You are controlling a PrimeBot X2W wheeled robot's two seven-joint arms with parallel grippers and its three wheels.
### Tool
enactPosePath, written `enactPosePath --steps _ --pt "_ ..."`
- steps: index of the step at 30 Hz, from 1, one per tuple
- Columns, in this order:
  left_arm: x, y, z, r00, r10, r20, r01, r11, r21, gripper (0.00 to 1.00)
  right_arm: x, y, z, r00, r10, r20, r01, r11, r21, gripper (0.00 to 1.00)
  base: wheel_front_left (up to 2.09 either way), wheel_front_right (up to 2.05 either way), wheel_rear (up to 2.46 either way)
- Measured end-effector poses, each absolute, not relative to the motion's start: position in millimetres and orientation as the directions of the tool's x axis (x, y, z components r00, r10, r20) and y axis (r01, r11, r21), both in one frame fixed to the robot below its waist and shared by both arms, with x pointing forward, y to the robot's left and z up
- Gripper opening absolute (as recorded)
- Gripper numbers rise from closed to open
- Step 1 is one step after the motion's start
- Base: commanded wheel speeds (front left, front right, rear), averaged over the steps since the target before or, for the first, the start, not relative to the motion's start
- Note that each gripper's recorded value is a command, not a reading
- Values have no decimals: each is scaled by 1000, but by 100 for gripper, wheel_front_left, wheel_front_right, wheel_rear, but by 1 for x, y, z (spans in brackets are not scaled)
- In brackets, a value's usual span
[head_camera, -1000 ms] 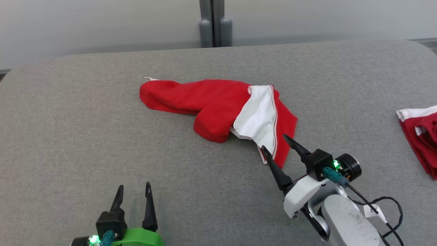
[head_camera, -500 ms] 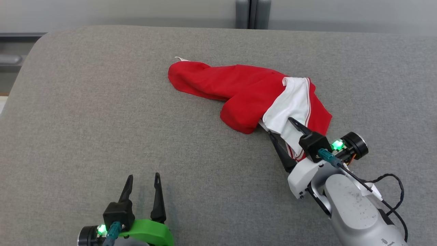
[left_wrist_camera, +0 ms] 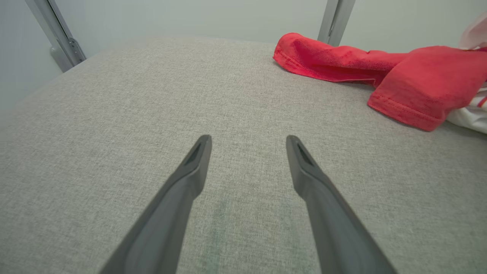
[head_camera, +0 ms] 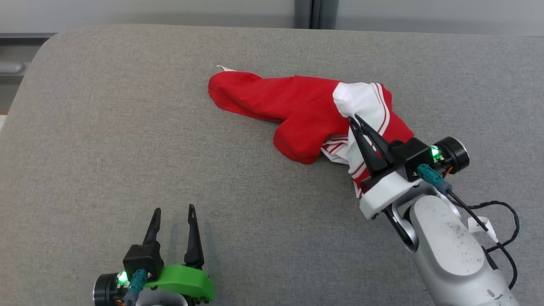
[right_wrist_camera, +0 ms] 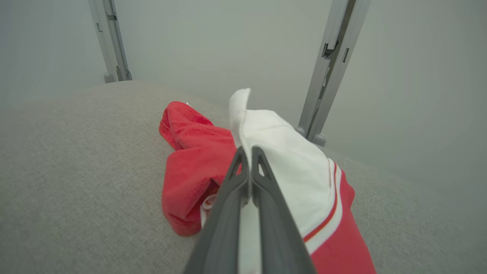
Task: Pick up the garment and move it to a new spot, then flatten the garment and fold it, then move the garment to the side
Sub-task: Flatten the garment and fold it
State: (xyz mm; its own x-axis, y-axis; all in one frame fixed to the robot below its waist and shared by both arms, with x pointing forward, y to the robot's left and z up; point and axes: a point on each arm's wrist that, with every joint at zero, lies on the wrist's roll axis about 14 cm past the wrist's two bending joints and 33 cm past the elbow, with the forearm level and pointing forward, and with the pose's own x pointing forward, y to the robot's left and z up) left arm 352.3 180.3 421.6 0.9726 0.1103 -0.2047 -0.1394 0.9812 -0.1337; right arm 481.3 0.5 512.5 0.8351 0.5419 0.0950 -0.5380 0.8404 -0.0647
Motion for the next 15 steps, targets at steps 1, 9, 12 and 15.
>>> enactPosePath --steps 1,9,12,15 --pt "353 178 423 974 104 -201 -133 982 -135 100 481 2 524 830 542 128 -540 840 -56 0 0 0 0" --pt "353 165 426 980 56 -190 -85 986 -147 100 476 40 661 659 590 465 -650 759 -41 0 0 0 0" --pt "349 161 425 980 44 -194 -73 986 -149 100 472 57 715 565 599 568 -706 707 -44 0 0 0 0" --pt "344 160 424 979 42 -201 -73 986 -151 100 473 61 765 502 565 655 -740 673 -14 0 0 0 0"
